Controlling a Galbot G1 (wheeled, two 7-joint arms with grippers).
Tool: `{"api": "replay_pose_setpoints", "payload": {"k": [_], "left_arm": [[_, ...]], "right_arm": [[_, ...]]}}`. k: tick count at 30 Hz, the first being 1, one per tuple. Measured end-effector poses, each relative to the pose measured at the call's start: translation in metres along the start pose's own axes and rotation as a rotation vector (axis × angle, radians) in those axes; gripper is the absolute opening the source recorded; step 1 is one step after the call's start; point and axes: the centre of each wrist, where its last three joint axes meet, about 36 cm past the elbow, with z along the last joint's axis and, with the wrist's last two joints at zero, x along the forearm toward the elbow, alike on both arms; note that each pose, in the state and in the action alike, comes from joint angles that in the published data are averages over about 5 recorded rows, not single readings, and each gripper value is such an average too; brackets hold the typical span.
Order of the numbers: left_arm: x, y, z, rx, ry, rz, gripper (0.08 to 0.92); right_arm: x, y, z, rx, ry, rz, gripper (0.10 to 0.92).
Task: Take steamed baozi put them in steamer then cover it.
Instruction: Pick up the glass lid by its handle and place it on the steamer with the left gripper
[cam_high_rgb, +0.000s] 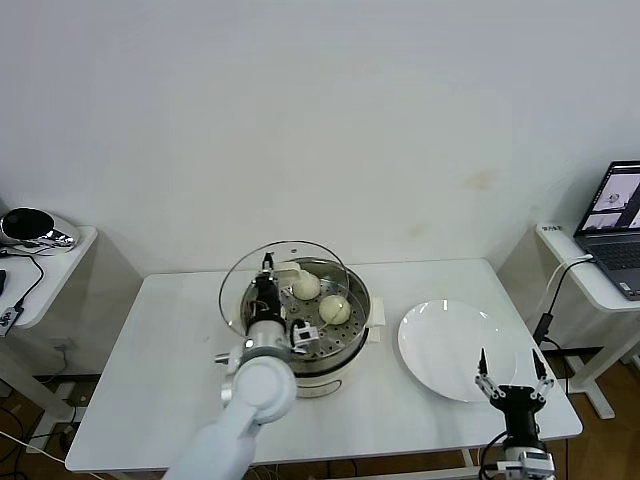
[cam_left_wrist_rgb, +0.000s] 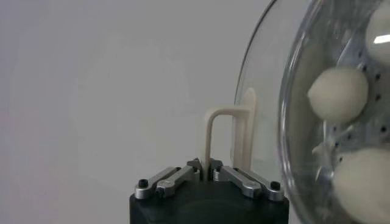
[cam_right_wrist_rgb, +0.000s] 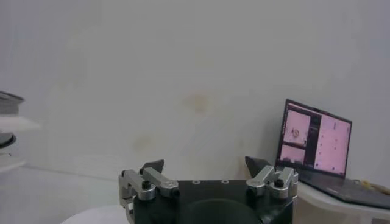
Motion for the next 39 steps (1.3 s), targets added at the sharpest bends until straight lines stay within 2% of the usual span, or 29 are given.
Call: {"api": "replay_pose_setpoints", "payload": {"k": [16, 39], "left_arm": [[0.003, -0.036, -0.024, -0.066, 0.003, 0.024, 0.148], [0.005, -0.046, -0.038, -0.058, -0.002, 0.044, 0.166]], "right_arm": [[0.007, 0.008, 0.005, 0.004, -0.002, -0.019, 0.823], [0.009, 0.01, 0.006, 0.008, -0.007, -0.03, 0.823]]}}
